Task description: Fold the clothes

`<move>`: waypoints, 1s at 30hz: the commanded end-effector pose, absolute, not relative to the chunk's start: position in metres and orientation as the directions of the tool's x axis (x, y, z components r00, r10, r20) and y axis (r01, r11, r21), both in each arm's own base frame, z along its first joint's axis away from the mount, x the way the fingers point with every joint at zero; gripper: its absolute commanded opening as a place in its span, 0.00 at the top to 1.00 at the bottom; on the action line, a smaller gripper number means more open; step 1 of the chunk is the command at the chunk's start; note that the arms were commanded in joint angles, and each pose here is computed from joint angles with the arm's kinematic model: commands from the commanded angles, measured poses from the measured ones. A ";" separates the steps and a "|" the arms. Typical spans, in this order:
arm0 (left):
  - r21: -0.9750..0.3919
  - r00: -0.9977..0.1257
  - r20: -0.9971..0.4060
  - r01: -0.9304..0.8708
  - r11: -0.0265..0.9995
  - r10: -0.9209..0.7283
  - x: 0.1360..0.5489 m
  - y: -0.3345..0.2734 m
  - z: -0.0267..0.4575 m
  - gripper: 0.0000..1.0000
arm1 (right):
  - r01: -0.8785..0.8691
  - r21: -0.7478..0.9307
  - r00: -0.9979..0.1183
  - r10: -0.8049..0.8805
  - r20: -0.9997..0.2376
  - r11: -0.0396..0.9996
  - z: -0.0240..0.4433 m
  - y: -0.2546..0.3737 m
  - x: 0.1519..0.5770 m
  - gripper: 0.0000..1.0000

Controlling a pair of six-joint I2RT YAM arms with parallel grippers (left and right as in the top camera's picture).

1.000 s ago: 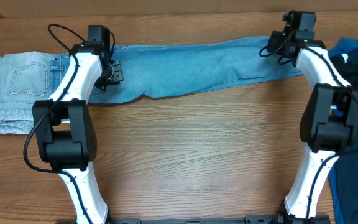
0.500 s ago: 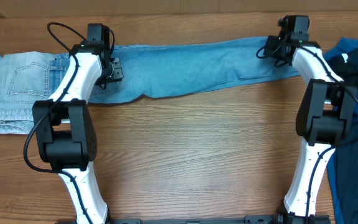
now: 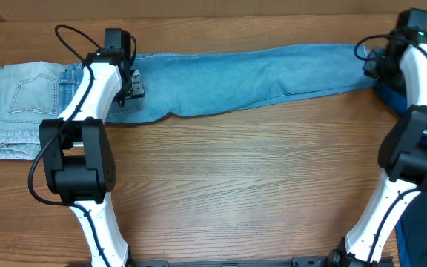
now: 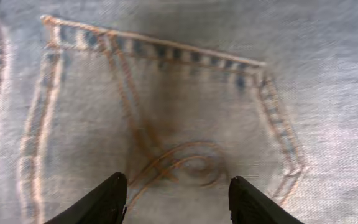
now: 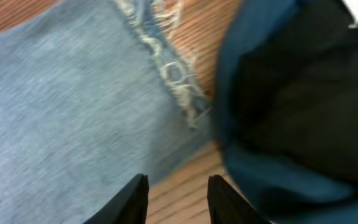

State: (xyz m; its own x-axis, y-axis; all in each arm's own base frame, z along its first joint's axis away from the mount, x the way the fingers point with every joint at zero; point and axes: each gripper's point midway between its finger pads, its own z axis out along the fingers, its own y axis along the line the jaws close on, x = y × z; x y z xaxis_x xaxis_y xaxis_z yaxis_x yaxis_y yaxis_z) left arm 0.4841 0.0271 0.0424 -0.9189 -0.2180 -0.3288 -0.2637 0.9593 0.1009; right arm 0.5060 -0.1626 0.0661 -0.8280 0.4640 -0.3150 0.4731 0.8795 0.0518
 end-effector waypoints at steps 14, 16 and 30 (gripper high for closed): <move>0.184 -0.912 -0.330 -0.317 0.931 -0.245 0.482 0.061 0.066 0.41 | 0.472 0.130 -0.794 0.485 -0.368 0.872 0.035 -0.153 0.517 0.63; 0.184 -0.912 -0.329 -0.318 0.930 -0.247 0.481 0.062 0.066 0.41 | 0.470 0.133 -0.788 0.483 -0.383 0.872 0.030 -0.154 0.519 0.63; 0.191 -0.914 -0.321 -0.318 0.929 -0.247 0.479 0.063 0.065 0.40 | 0.539 0.023 -0.756 0.496 -0.427 0.842 0.020 -0.177 0.512 0.58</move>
